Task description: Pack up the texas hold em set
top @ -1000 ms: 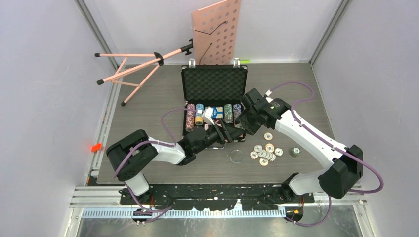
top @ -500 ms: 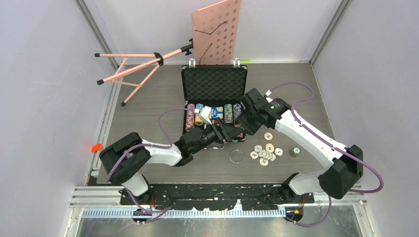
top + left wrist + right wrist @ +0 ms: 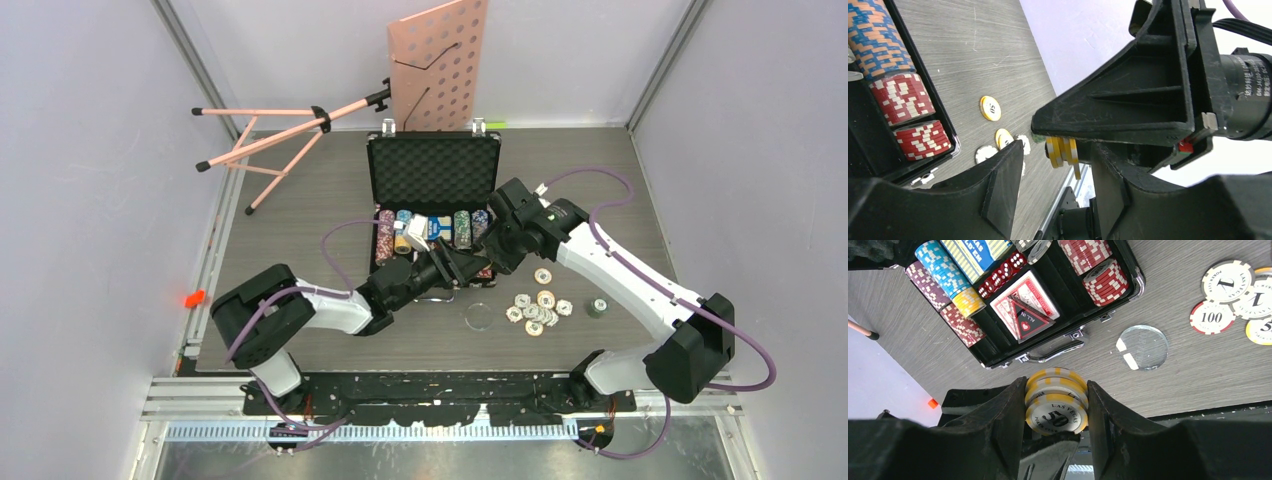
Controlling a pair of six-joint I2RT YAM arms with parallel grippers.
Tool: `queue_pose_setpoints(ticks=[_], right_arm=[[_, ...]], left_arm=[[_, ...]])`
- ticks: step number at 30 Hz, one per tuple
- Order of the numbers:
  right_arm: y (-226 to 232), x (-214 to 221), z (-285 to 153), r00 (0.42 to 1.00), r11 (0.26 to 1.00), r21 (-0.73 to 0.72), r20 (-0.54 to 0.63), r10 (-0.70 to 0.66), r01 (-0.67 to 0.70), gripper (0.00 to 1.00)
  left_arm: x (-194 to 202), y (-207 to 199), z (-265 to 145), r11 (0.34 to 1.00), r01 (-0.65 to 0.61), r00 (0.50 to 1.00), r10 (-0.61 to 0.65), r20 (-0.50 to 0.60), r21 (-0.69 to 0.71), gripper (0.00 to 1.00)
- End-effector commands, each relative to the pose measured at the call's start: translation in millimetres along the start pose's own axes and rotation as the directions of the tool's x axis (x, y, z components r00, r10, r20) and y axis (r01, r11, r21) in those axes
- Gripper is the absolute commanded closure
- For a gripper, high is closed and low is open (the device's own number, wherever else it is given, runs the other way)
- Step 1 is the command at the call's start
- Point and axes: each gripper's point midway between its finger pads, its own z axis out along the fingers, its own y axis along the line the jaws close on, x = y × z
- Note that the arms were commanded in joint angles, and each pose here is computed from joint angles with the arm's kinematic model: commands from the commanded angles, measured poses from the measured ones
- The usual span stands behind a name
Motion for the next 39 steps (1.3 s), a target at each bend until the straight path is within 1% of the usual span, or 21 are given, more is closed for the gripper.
queue_pose_setpoints(ticks=[1,7,9,12,13,14,15,17,19,20,21,22,23,25,29,31,33,34,35,38,39], right_arm=[[12.6,-1.6,-11.5,0.999,0.997,-0.071,-0.002,0.043,-0.043,0.93],[12.2,2.0,-10.1,0.998,0.995,-0.078,-0.019,0.061,-0.063,0.93],[13.4,5.4,-9.0,0.997,0.993,-0.088,-0.037,0.073,-0.076,0.94],[12.0,7.2,-7.3,0.995,0.992,-0.092,-0.044,0.085,-0.088,0.93],[11.8,5.9,-8.2,0.996,0.992,-0.094,-0.037,0.085,-0.088,0.93],[11.6,5.2,-9.3,0.996,0.991,-0.097,-0.033,0.084,-0.086,0.93],[11.3,4.4,-9.7,0.996,0.992,-0.098,-0.029,0.083,-0.085,0.93],[13.4,3.8,-11.7,0.997,0.990,-0.114,-0.026,0.075,-0.077,0.87],[14.8,0.9,-13.7,0.997,0.989,-0.127,-0.016,0.069,-0.070,0.72],[14.9,-2.7,-15.6,0.998,0.989,-0.135,-0.006,0.064,-0.064,0.57],[14.3,-6.5,-16.4,0.998,0.989,-0.137,0.005,0.065,-0.064,0.48],[12.1,-12.4,-18.5,0.998,0.988,-0.138,0.020,0.067,-0.063,0.34],[10.2,-15.8,-19.4,0.998,0.989,-0.139,0.031,0.060,-0.056,0.25],[5.9,-27.5,-23.3,0.996,0.988,-0.145,0.058,0.067,-0.058,0.19],[-10.4,-50.5,-33.2,0.990,0.988,-0.138,0.118,0.080,-0.064,0.15],[-21.6,-59.7,-34.6,0.987,0.991,-0.117,0.141,0.074,-0.057,0.15],[-31.3,-63.6,-35.6,0.985,0.995,-0.096,0.163,0.047,-0.032,0.15],[-37.1,-65.0,-33.7,0.984,0.997,-0.078,0.177,0.037,-0.023,0.15],[-41.4,-66.5,-34.4,0.982,0.998,-0.070,0.190,0.016,-0.003,0.15],[-54.6,-63.1,-27.9,0.982,0.998,-0.042,0.188,-0.029,0.038,0.15],[-51.7,-61.1,-28.4,0.983,0.997,-0.064,0.180,-0.036,0.048,0.15]], left_arm=[[-24.9,-20.0,12.3,0.998,0.007,0.995,-0.014,0.098,0.067,0.46],[-29.4,-24.9,19.0,0.996,0.001,0.993,-0.011,0.116,0.086,0.51],[-30.0,-27.5,20.6,0.995,-0.001,0.993,-0.010,0.117,0.096,0.56],[-28.1,-29.6,21.7,0.994,-0.019,0.994,0.007,0.107,0.111,0.78],[-27.6,-29.6,21.5,0.993,-0.023,0.995,0.012,0.104,0.111,0.88],[-26.8,-28.8,21.1,0.994,-0.028,0.995,0.017,0.101,0.110,0.96],[-26.4,-27.0,20.8,0.994,-0.032,0.995,0.021,0.098,0.107,1.00],[-25.4,-22.9,19.2,0.995,-0.037,0.996,0.029,0.087,0.098,1.00],[-24.3,-17.1,16.5,0.995,-0.044,0.997,0.038,0.068,0.088,1.00],[-24.1,-16.3,14.8,0.994,-0.050,0.997,0.045,0.057,0.092,1.00],[-23.9,-13.7,12.7,0.994,-0.056,0.998,0.052,0.041,0.094,1.00],[-24.2,-13.1,10.7,0.993,-0.063,0.998,0.061,0.028,0.099,1.00],[-24.1,-10.9,8.6,0.992,-0.076,0.997,0.075,0.011,0.097,1.00],[-23.7,-5.0,3.0,0.991,-0.107,0.994,0.110,-0.027,0.085,1.00],[-30.6,6.5,-10.9,0.982,-0.184,0.976,0.187,-0.111,0.034,1.00],[-35.3,10.4,-18.4,0.970,-0.243,0.954,0.240,-0.177,0.004,1.00],[-41.5,20.7,-29.3,0.937,-0.344,0.913,0.316,-0.259,-0.067,1.00],[-45.4,24.2,-34.5,0.906,-0.413,0.879,0.370,-0.300,-0.096,1.00],[-43.9,37.4,-47.7,0.867,-0.472,0.839,0.386,-0.382,-0.160,1.00],[-63.6,52.2,-72.6,0.725,-0.647,0.717,0.471,-0.514,-0.238,1.00],[-71.5,54.2,-78.2,0.683,-0.689,0.680,0.491,-0.545,-0.243,1.00]])
